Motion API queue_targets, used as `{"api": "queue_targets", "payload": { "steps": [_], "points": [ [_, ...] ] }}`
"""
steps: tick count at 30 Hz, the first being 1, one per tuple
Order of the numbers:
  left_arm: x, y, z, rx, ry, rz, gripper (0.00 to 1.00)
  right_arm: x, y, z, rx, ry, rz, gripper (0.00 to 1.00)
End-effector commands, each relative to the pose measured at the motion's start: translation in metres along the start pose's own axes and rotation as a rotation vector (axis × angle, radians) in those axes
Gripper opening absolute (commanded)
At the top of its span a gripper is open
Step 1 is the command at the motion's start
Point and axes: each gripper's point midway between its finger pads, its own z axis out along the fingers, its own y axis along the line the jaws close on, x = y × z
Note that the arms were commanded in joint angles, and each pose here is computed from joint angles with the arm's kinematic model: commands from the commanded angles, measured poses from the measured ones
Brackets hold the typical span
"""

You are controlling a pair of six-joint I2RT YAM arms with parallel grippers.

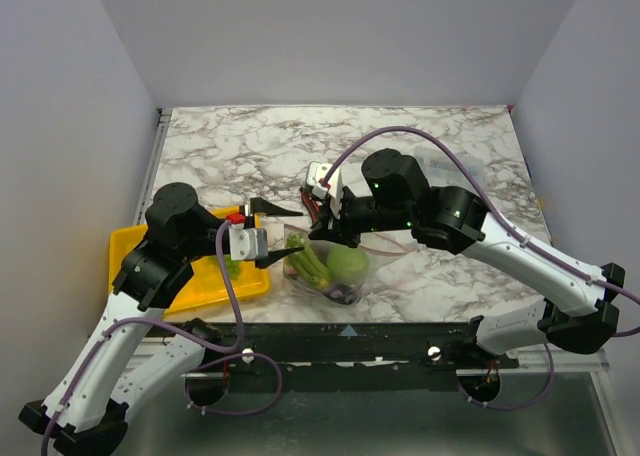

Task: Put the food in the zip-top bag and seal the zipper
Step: Zip the zipper food storage bag at the center of the board.

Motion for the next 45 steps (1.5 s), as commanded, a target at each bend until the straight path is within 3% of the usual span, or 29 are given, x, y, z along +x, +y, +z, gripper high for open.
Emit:
{"api": "queue_targets", "payload": {
  "steps": [1, 6, 14, 17, 21, 24, 34, 45],
  "points": [
    [-0.001, -0.012, 0.006, 0.09, 0.027, -0.014, 0.56, -0.008, 0.005, -0.003, -0.035, -0.011, -0.014, 0.0],
    [0.014, -0.016, 0.011, 0.139, 0.121, -0.065, 0.54, -0.011, 0.006, -0.004, -0.038, -0.016, -0.014, 0.0],
    [0.022, -0.013, 0.014, 0.127, 0.157, -0.061, 0.43, -0.012, 0.007, -0.008, -0.039, -0.017, -0.013, 0.0],
    [0.025, -0.009, 0.016, 0.117, 0.166, -0.065, 0.34, -0.012, 0.006, -0.007, -0.038, -0.016, -0.009, 0.0],
    [0.025, -0.007, 0.017, 0.109, 0.162, -0.06, 0.11, -0.01, 0.007, -0.006, -0.04, -0.012, -0.004, 0.0],
    [0.027, -0.004, 0.016, 0.078, 0.167, -0.045, 0.0, -0.011, 0.005, -0.009, -0.028, -0.013, -0.003, 0.0],
    [0.032, 0.02, 0.003, -0.106, 0.187, 0.029, 0.0, 0.03, 0.001, -0.046, 0.106, 0.051, 0.043, 0.0],
    [0.046, 0.041, -0.012, -0.218, 0.215, 0.04, 0.0, 0.05, 0.014, -0.098, 0.172, -0.017, 0.104, 0.0]
  ]
}}
